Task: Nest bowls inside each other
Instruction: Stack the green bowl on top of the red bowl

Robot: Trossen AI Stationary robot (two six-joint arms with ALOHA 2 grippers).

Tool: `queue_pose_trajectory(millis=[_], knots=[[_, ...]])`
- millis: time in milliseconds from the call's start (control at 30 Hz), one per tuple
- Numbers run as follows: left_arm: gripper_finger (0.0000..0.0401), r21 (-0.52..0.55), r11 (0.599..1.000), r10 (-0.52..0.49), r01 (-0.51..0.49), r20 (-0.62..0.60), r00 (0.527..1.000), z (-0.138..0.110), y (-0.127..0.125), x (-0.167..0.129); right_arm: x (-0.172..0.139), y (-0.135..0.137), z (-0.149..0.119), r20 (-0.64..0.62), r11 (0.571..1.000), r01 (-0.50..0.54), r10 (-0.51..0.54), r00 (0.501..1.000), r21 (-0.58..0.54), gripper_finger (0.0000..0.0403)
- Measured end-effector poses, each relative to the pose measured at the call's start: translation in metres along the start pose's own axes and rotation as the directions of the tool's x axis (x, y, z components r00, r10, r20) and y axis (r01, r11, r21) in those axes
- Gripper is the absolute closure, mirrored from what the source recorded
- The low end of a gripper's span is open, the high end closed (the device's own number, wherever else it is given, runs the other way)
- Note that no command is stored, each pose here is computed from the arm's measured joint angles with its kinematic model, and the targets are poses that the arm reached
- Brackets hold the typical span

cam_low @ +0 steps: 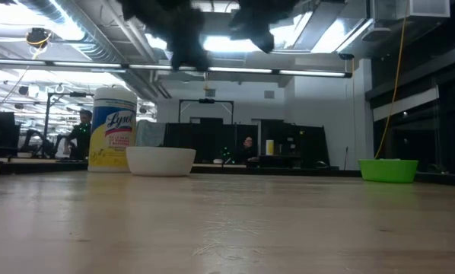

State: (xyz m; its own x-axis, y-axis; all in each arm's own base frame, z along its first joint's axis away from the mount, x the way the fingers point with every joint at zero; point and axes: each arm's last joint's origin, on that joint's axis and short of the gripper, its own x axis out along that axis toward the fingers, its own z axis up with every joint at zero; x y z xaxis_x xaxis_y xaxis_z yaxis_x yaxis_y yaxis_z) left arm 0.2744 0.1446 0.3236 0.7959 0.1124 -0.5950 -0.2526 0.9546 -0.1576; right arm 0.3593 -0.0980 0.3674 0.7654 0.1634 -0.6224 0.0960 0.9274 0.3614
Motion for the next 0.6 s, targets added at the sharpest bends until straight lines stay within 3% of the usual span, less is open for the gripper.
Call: queue_pose_trajectory(millis=[100, 200, 600], knots=[[0.0253, -0.038, 0.995, -0.08, 0.089, 0.202, 0.976, 0.025, -0.01, -0.026, 0.006, 0.019, 0.004, 0.043, 0.997, -0.073, 0.075, 0.996, -0.031, 0.0255], [0.0255, -0.033, 0.993, -0.099, 0.117, 0.335, 0.937, 0.042, -0.021, -0.05, 0.01, 0.034, 0.006, 0.084, 0.991, -0.112, 0.118, 0.989, -0.077, 0.0258], [0.0258, -0.076, 0.995, -0.014, 0.06, 0.494, 0.869, 0.052, -0.058, -0.113, 0.011, 0.044, 0.013, 0.155, 0.987, -0.133, 0.146, 0.977, -0.091, 0.0281]])
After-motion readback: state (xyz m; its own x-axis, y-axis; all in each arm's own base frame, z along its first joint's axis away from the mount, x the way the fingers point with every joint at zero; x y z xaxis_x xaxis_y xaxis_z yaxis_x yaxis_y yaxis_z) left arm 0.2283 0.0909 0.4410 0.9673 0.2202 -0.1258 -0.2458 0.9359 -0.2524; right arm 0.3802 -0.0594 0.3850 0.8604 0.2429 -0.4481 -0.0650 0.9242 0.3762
